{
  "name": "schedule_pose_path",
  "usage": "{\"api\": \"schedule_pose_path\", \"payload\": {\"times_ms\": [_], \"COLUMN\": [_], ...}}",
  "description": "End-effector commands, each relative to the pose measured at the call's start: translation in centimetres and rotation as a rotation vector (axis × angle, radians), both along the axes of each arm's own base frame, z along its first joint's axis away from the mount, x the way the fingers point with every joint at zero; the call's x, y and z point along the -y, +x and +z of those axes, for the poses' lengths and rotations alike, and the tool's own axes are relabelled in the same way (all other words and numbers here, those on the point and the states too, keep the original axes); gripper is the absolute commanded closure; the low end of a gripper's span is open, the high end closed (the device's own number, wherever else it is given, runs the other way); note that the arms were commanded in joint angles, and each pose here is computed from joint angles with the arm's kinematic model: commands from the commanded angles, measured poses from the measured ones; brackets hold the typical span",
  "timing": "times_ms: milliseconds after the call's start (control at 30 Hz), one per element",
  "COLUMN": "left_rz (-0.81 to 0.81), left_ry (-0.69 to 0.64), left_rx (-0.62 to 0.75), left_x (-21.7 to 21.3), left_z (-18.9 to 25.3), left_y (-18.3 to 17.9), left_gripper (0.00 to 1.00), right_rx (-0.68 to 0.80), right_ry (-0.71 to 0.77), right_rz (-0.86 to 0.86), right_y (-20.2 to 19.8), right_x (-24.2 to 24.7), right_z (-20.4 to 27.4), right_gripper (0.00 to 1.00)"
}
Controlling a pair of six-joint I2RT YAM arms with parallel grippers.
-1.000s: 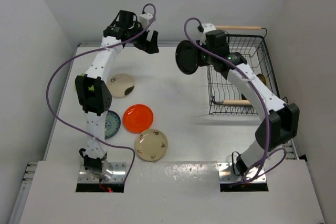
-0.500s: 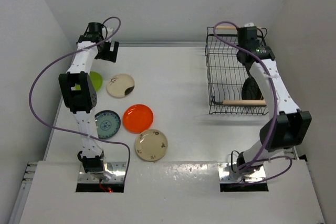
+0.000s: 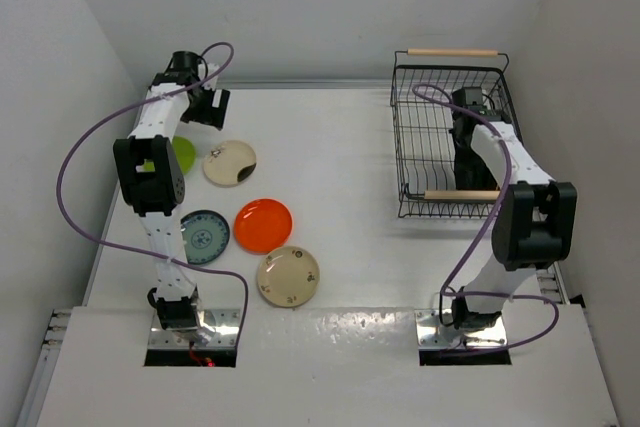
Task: Load the plates into the dish rack
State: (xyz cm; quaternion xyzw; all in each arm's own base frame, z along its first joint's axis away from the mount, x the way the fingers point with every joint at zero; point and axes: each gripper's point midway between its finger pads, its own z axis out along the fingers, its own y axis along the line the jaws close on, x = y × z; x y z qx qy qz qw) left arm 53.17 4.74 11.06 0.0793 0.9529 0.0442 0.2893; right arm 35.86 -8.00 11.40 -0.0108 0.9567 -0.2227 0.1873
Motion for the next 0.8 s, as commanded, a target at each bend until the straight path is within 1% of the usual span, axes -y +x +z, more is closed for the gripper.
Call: {"api": "schedule_pose_path", "payload": {"times_ms": [0,233,300,333,367,433,500,533,633,733,767], "left_rz": [-0.01,-0.02,-0.02,-0.028,-0.028,-0.028,-0.043,-0.052,-0.081,-0.101,-0.101], "left_ry": [0.009,0.026,0.026,0.031,0.032,0.031,0.025,0.031,0.022,0.004,0.001], "left_rx": [0.004,-0.007,-0.007,-0.007,-0.007,-0.017,-0.042,-0.042,-0.093,-0.146,-0.17], "left_x": [-0.1,-0.3,-0.3,-0.4,-0.4,-0.4,-0.2,-0.2,0.1,0.4,0.5], "left_z": [0.1,-0.2,-0.2,-0.2,-0.2,-0.3,-1.2,-1.2,-2.7,-4.6,-5.8], "left_y": [-0.2,-0.4,-0.4,-0.4,-0.4,-0.6,-1.2,-1.2,-2.1,-2.7,-2.8], "left_gripper": [0.0,0.0,0.0,0.0,0.0,0.0,0.0,0.0,0.0,0.0,0.02], "right_rx": [0.048,0.015,0.022,0.004,0.008,0.004,0.032,0.044,0.067,0.091,0.11], "right_ry": [0.078,0.064,0.077,0.081,0.081,0.081,0.077,0.071,0.069,0.063,0.06], "right_rz": [-0.041,-0.048,-0.052,-0.046,-0.049,-0.046,-0.042,-0.041,-0.035,-0.026,-0.023], "right_y": [0.6,0.1,0.3,0.0,0.2,0.1,0.7,0.7,1.1,1.3,1.4], "right_x": [-0.3,0.1,0.1,0.0,0.0,0.0,0.1,0.1,0.1,-0.1,0.0], "right_z": [-1.5,-3.1,-3.0,-3.1,-2.8,-2.3,-1.2,-0.6,1.1,2.8,4.0], "right_gripper": [1.0,0.99,0.86,0.7,0.59,0.42,0.34,0.29,0.2,0.14,0.08]}}
